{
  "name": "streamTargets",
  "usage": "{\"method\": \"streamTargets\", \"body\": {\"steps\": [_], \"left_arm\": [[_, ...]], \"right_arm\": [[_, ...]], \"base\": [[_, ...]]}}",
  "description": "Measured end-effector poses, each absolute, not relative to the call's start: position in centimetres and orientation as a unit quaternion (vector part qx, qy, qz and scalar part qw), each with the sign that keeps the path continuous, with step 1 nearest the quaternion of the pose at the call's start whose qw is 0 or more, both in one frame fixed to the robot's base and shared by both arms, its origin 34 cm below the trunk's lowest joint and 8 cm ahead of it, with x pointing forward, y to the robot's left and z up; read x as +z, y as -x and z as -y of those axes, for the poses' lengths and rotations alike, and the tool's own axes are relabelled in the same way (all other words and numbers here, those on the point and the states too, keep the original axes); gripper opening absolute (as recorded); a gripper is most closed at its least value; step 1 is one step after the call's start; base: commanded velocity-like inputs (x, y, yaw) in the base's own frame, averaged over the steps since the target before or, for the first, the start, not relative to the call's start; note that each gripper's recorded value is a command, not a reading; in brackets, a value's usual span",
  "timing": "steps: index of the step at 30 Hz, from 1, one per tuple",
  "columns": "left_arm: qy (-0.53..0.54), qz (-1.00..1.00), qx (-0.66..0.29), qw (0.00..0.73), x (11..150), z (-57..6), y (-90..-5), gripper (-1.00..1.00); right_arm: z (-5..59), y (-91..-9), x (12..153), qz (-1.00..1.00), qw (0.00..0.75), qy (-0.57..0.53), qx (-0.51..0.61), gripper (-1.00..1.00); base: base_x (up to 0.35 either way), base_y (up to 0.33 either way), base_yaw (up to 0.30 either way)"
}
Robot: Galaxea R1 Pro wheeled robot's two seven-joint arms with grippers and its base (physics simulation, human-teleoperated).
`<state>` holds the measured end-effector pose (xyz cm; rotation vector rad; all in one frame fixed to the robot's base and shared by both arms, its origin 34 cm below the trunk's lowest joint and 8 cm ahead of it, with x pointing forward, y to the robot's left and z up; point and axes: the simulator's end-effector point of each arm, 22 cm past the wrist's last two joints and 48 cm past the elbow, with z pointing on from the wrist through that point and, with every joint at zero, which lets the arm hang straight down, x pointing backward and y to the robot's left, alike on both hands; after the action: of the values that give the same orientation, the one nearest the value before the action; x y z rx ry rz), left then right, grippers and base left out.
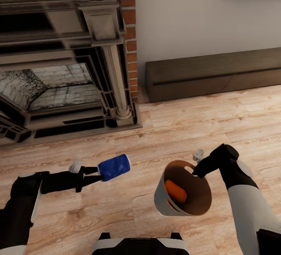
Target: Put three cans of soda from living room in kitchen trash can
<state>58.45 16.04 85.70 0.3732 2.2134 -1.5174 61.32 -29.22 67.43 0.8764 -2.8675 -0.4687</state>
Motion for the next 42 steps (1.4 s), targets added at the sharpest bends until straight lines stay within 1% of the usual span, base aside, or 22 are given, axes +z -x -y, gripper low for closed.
{"method": "streamTargets", "body": {"steps": [5, 10, 12, 14, 18, 24, 36, 42], "left_arm": [[-0.140, -0.777, -0.567, 0.236, 89.9, -13.8, -64.5, -1.00], [-0.160, -0.757, -0.588, 0.236, 93.3, -10.4, -67.8, -1.00], [-0.171, -0.756, -0.590, 0.225, 94.5, -8.7, -68.9, -1.00], [-0.185, -0.758, -0.591, 0.206, 94.5, -6.9, -68.5, -1.00], [-0.205, -0.756, -0.592, 0.192, 94.5, -4.2, -67.8, -1.00], [-0.243, -0.753, -0.588, 0.166, 94.0, -0.8, -65.8, -1.00], [-0.294, -0.748, -0.580, 0.133, 93.3, 2.0, -63.0, -1.00], [-0.320, -0.786, -0.513, 0.128, 90.3, 1.8, -63.4, -1.00]], "right_arm": [[28.4, -61.4, 67.5, 0.942, 0.054, -0.292, -0.158, -1.00], [27.4, -61.5, 67.4, 0.940, 0.052, -0.294, -0.164, -1.00], [27.0, -62.6, 67.9, 0.940, 0.043, -0.296, -0.164, -1.00], [26.9, -64.1, 68.5, 0.944, 0.036, -0.285, -0.161, -1.00], [25.6, -65.3, 69.2, 0.948, 0.032, -0.268, -0.169, -1.00], [24.1, -68.7, 70.8, 0.946, 0.009, -0.279, -0.162, -1.00], [22.3, -70.3, 71.5, 0.947, 0.008, -0.272, -0.168, -1.00], [20.5, -70.2, 71.5, 0.942, 0.015, -0.289, -0.168, -1.00]], "base": [[0.000, 0.000, 0.000], [0.000, 0.000, 0.000], [0.000, 0.000, 0.000], [0.000, 0.000, 0.000], [0.000, 0.000, 0.000], [0.000, 0.000, 0.000], [0.000, 0.000, 0.000], [0.000, 0.000, 0.000]]}}
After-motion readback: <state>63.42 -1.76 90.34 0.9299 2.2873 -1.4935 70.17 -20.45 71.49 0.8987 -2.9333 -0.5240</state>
